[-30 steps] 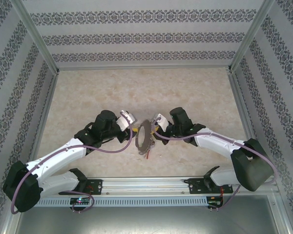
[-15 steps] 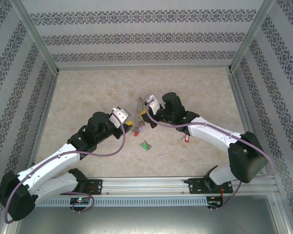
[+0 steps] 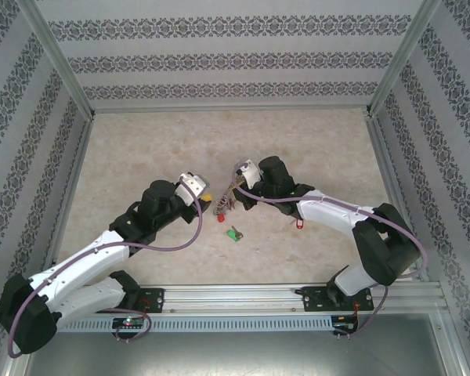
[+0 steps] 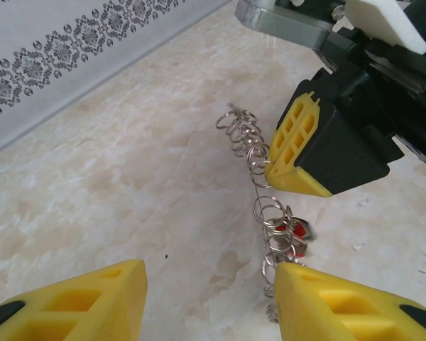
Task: Put the keys on the keyring
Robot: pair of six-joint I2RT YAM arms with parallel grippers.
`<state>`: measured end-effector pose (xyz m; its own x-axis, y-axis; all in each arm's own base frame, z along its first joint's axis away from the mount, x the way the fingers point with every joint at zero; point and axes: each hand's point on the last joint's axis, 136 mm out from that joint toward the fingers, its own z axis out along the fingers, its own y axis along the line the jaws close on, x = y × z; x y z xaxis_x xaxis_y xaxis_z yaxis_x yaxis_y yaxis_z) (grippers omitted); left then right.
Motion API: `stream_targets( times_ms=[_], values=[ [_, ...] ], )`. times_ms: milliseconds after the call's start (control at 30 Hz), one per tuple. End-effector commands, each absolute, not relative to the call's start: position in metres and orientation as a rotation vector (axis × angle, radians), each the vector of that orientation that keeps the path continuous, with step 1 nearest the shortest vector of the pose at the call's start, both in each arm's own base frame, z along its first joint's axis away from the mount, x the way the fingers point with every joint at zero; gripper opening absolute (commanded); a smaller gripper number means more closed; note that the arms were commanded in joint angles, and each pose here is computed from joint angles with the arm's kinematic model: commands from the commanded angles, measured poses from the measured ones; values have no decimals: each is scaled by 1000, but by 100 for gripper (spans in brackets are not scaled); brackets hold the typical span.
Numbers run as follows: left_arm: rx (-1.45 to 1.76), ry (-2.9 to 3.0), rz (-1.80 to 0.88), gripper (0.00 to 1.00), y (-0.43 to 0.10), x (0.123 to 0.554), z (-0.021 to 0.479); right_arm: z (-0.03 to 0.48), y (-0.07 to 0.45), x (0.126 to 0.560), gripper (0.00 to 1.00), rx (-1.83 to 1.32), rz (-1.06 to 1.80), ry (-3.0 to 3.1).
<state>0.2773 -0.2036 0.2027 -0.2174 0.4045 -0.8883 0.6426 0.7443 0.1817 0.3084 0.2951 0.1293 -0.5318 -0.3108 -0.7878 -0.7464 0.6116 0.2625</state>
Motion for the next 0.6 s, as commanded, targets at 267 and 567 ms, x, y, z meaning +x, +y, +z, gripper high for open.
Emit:
stream_targets(
  times_ms=[267,567],
  values=[
    [766,1844,-279,51,-203,285,208,107,271,306,0,-759,700,2220],
    [768,1845,-273,52,-203,286,207,137,277,316,0,-760,714,2135]
  ],
)
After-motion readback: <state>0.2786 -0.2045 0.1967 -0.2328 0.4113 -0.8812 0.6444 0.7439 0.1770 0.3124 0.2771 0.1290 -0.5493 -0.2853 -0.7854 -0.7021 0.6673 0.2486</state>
